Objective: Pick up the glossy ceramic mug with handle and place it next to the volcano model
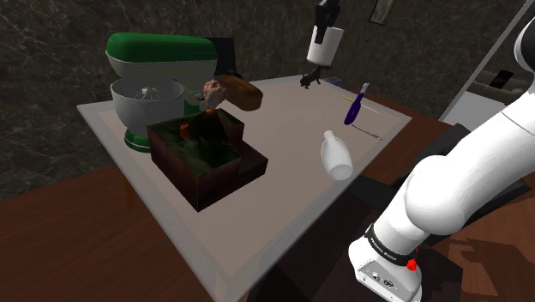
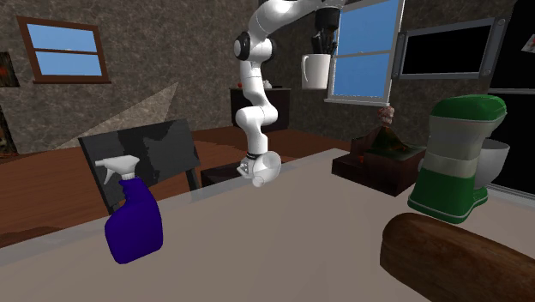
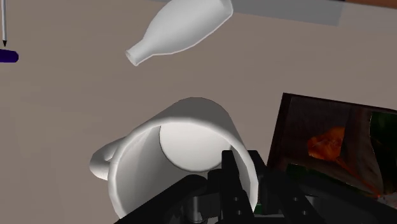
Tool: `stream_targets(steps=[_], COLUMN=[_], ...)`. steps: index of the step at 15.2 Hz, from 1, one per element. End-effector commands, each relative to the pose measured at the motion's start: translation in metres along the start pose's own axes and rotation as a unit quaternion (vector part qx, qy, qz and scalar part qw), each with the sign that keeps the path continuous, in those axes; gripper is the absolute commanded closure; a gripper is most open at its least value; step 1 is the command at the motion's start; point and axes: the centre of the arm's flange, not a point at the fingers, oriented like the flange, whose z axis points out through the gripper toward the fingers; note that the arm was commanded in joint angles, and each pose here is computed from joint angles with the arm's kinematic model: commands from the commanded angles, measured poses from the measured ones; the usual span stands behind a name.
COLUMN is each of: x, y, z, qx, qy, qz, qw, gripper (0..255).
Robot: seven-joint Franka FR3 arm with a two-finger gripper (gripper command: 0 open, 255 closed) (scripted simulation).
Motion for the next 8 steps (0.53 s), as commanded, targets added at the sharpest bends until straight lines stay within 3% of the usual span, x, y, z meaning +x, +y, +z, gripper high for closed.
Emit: stream_targets(steps=[1, 8], x=[0.006, 0.009], y=[-0.026, -0.037], z=[-0.003, 0.029], qx=[0.0, 0.0], qy=[0.0, 0.0], qz=[0.001, 0.001], qw=[1.0, 1.0], gripper=[255, 255])
